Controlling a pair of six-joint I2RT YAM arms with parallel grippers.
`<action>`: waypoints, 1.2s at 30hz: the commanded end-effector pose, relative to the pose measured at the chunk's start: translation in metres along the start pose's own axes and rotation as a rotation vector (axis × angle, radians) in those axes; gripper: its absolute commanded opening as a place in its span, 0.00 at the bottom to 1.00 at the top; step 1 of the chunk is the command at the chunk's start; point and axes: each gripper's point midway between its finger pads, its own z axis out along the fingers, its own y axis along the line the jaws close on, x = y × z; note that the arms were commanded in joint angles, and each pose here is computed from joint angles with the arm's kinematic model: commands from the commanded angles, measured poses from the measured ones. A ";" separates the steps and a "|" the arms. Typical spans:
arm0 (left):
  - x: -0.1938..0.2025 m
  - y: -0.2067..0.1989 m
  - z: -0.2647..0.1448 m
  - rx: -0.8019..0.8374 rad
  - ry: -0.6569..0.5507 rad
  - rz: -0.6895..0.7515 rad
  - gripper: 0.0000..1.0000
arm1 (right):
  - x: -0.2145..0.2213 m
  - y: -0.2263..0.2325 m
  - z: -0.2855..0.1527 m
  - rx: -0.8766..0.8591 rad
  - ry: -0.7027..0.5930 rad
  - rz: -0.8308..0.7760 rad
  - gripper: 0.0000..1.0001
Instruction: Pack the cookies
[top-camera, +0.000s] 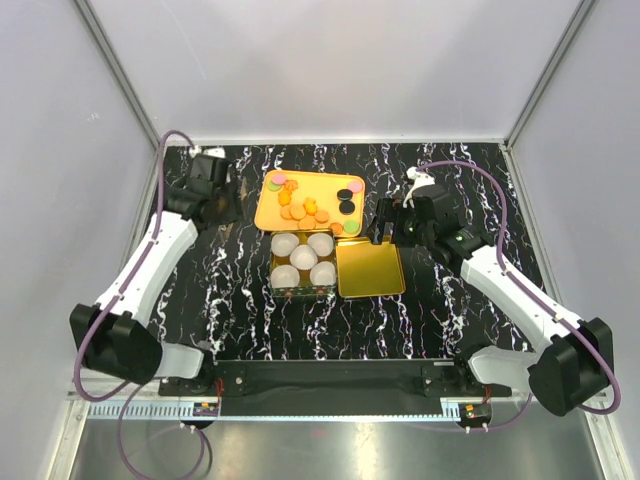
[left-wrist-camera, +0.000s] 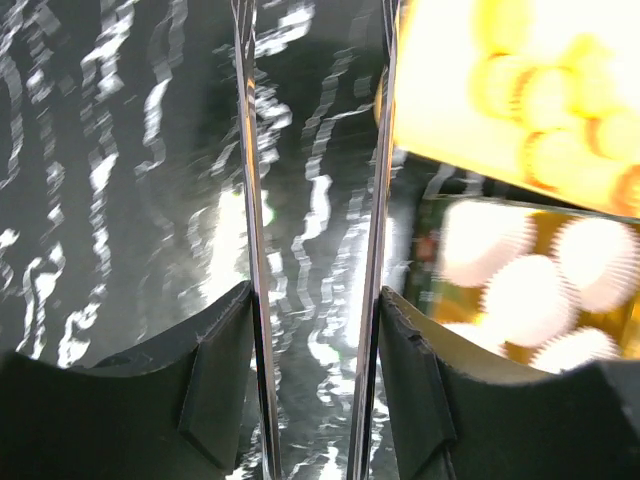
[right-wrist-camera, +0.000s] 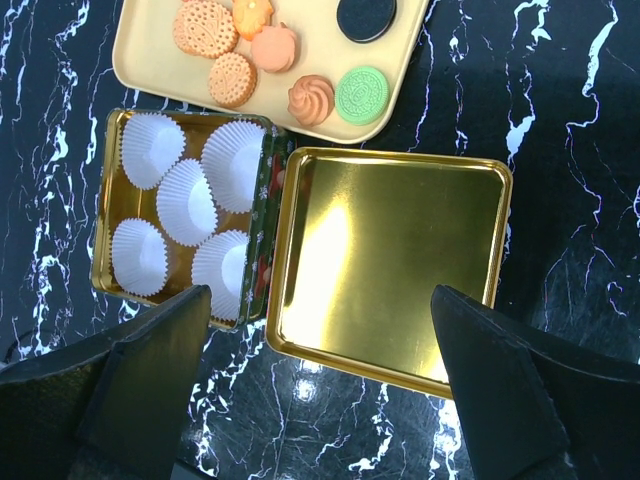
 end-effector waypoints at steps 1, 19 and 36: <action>-0.026 -0.040 -0.012 0.104 -0.045 0.052 0.53 | -0.013 0.002 -0.003 -0.004 -0.047 -0.007 1.00; -0.026 -0.180 0.016 0.281 0.038 0.239 0.52 | -0.022 -0.011 -0.032 0.078 -0.086 -0.037 1.00; -0.005 -0.261 0.060 0.347 0.107 0.285 0.52 | -0.019 -0.021 -0.058 0.123 -0.110 -0.039 1.00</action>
